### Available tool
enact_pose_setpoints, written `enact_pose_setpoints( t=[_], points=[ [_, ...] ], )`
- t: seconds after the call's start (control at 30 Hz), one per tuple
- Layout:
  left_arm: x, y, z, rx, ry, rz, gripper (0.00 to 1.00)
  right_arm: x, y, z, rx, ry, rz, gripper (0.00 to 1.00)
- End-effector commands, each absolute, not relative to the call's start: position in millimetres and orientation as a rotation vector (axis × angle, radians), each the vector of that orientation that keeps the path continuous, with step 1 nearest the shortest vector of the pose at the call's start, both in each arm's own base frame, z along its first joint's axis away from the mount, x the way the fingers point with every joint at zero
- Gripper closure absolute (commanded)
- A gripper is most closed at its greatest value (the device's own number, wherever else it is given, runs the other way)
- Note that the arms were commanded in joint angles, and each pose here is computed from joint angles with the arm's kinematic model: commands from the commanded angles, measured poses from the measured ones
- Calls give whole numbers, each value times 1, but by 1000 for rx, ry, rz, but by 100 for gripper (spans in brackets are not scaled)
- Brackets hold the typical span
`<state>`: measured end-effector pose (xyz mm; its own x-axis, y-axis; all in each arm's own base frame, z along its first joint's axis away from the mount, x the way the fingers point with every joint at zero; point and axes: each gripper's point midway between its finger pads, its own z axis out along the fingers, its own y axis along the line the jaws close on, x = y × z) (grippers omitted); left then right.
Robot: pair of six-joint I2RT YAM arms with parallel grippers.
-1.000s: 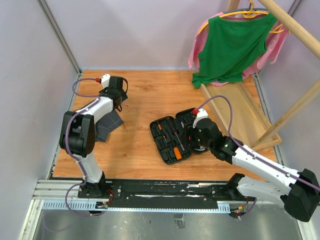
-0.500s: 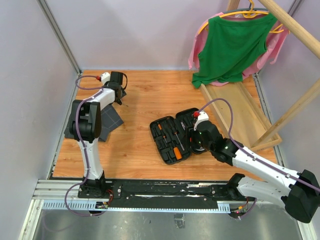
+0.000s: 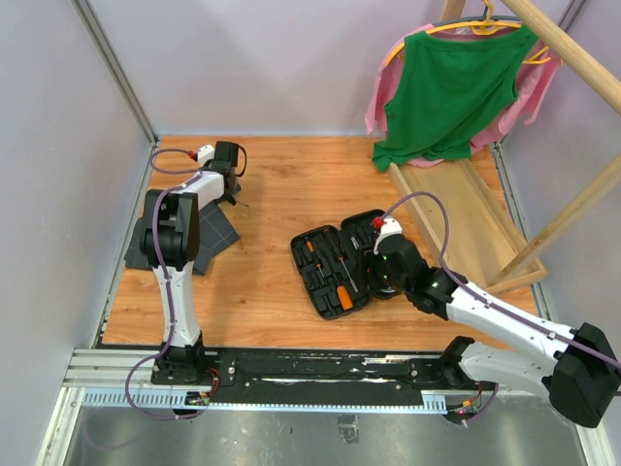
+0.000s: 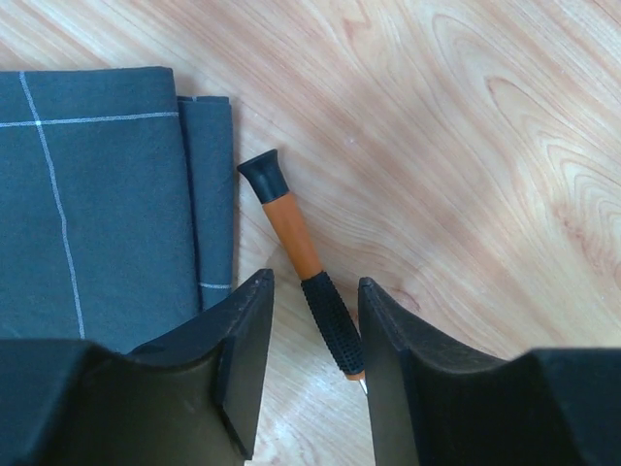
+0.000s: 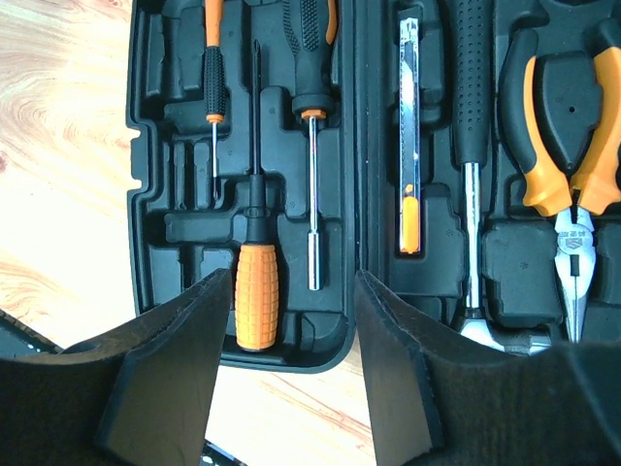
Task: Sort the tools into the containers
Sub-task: Pick up the screwdriver from the center of the board.
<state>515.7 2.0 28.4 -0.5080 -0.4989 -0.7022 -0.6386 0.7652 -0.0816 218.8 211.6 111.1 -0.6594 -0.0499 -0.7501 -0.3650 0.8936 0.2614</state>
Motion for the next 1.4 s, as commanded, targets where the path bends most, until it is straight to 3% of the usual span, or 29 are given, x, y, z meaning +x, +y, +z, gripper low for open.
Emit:
enact_pose_setpoints(
  t=[0.0, 0.37, 0.5, 0.77, 1.17, 1.37],
  points=[
    [518, 4, 20, -837, 2234, 232, 58, 222, 212, 116, -266, 2260, 517, 45],
    [513, -9, 17, -751, 2255, 126, 84, 217, 208, 119, -218, 2287, 522, 45],
    [506, -11, 23, -723, 2253, 102, 98, 214, 204, 122, -184, 2283, 531, 45],
    [486, -28, 55, -667, 2201, -57, 99, 212, 192, 124, -123, 2267, 504, 45],
    [435, -102, 132, -496, 2075, -397, 99, 237, 164, 153, -122, 2102, 324, 43],
    [393, -152, 170, -307, 1994, -591, 99, 246, 183, 166, -163, 2117, 437, 40]
  ],
)
